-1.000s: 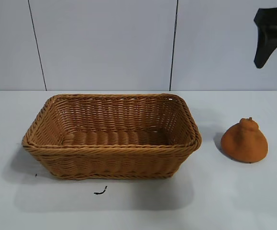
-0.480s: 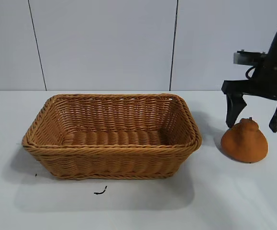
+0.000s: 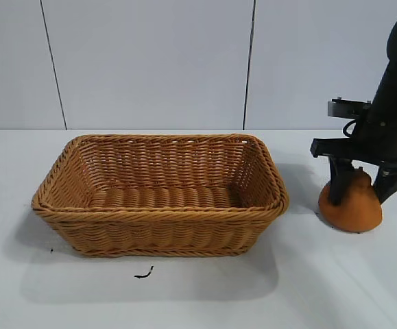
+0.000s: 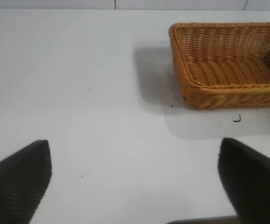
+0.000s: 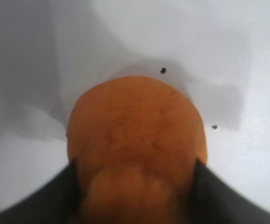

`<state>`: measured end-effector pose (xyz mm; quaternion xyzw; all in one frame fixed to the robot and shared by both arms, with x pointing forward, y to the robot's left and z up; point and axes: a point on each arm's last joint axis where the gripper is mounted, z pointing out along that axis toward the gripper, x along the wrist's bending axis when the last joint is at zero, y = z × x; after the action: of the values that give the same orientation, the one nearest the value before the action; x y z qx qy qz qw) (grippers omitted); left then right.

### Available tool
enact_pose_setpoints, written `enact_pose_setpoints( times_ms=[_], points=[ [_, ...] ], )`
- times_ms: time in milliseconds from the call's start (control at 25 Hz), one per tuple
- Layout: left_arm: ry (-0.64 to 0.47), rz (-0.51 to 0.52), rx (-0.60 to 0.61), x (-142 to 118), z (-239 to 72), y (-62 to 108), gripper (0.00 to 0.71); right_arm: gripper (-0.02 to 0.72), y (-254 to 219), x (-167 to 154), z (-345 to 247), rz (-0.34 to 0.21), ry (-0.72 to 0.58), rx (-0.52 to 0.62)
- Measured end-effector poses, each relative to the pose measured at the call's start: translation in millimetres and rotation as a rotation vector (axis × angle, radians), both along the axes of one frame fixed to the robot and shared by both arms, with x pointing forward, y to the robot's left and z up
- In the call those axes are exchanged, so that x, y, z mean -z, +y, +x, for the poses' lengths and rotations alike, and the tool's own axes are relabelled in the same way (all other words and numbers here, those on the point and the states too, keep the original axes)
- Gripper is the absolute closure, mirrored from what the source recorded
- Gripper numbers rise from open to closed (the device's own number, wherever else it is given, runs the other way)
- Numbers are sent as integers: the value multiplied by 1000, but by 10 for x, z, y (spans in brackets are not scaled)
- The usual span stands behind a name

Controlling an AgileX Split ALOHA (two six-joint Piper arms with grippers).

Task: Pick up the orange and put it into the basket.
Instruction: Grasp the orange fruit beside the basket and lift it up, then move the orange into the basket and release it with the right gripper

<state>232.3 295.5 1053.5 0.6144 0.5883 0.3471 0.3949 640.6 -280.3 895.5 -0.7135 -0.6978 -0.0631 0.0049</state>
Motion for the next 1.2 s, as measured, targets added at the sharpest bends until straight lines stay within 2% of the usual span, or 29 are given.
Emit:
enact_pose_setpoints(
  times_ms=[80, 120, 320, 600, 760, 960, 1200],
  points=[
    [0, 0, 0, 0, 0, 0, 14, 631, 1, -32, 2, 1, -2, -3],
    [0, 0, 0, 0, 0, 0, 14, 645, 2, -60, 0, 2, -7, -4],
    [0, 0, 0, 0, 0, 0, 14, 642, 7, -326, -6, 7, -27, -14],
    [0, 0, 0, 0, 0, 0, 14, 642, 17, -1045, 49, 16, -111, -32],
    [0, 0, 0, 0, 0, 0, 14, 642, 23, -1331, 70, 21, -144, -40],
    [0, 0, 0, 0, 0, 0, 14, 642, 101, -1545, 97, 52, -171, -53],
    [0, 0, 0, 0, 0, 0, 14, 642, 677, -1675, 60, 70, -215, -192]
  ],
)
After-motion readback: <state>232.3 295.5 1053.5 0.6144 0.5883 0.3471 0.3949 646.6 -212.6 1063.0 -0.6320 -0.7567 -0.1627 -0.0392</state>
